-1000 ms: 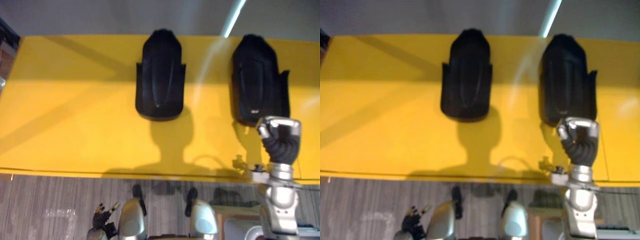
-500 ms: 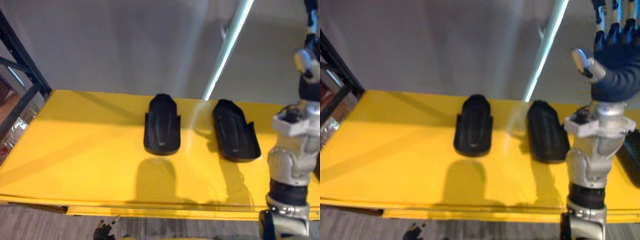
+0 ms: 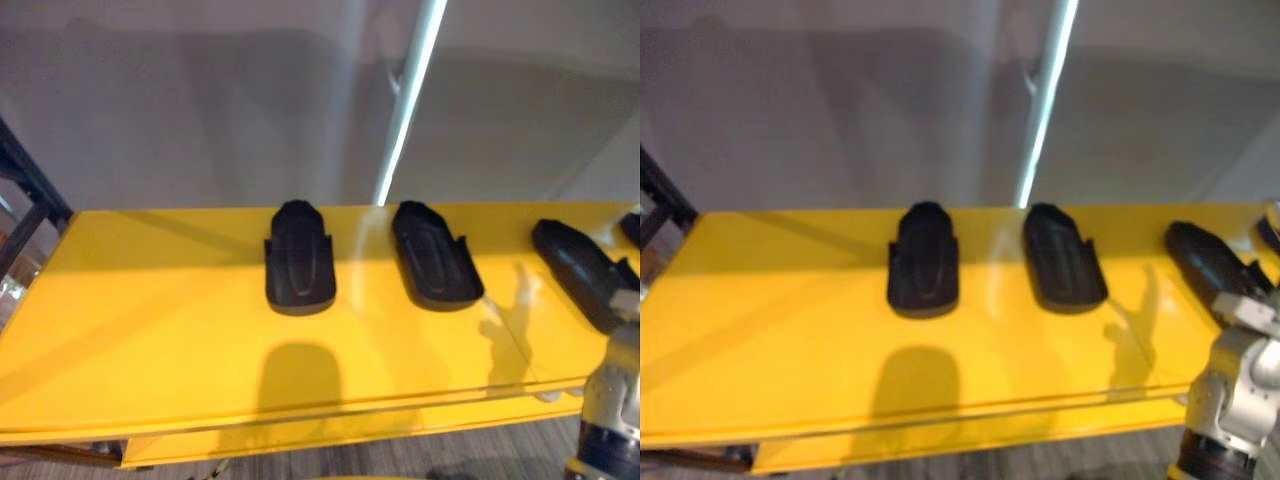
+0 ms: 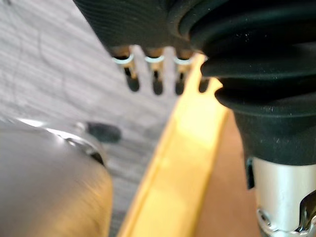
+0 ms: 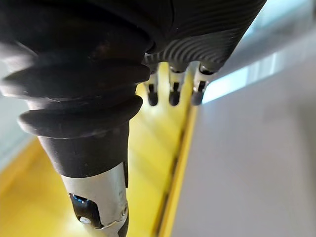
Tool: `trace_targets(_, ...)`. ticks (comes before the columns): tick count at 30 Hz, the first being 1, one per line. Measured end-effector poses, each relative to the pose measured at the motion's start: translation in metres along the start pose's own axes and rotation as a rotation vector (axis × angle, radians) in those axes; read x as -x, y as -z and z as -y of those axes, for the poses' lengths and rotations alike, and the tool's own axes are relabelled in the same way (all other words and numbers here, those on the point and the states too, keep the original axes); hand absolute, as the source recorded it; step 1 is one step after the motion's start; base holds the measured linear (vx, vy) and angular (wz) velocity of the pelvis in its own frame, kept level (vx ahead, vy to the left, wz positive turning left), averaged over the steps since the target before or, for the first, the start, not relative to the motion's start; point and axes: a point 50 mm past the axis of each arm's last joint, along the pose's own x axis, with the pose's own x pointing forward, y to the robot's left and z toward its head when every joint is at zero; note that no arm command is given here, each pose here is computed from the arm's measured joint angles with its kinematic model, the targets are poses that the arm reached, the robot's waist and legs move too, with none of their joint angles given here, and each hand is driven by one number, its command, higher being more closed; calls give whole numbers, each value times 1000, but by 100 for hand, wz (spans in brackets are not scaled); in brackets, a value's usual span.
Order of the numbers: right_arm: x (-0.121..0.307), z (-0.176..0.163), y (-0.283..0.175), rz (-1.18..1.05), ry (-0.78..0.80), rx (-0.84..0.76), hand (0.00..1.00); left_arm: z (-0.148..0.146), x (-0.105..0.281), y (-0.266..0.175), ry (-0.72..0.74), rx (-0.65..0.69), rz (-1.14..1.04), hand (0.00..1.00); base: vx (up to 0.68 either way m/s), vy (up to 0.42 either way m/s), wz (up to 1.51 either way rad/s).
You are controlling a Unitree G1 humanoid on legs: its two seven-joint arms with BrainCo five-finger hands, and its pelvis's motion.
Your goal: Walk over and take plastic housings, then place them on the shelf
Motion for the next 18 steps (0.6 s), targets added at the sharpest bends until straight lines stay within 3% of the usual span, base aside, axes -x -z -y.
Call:
trace_targets(4, 11, 55, 9, -34, 279, 215, 0, -2, 1, 2, -3, -7, -4, 0, -120, -55, -9)
trace_targets(6, 28, 106, 21, -126, 517, 323, 0, 2, 1, 4, 5, -3, -9, 0, -86, -27, -13)
trace_targets(10, 72, 174, 34, -273, 847, 343, 0, 3, 1, 3, 1, 6, -8, 0, -32, 3, -3)
trace_targets(14, 126, 195, 54, -483, 932, 354, 0, 6, -1, -4, 5, 33, 5, 0, 0, 4, -2)
trace_targets(18, 165, 181, 82, -687, 875, 356, 0, 10, -3, -14, 16, 33, 29, 0, 8, 1, 1)
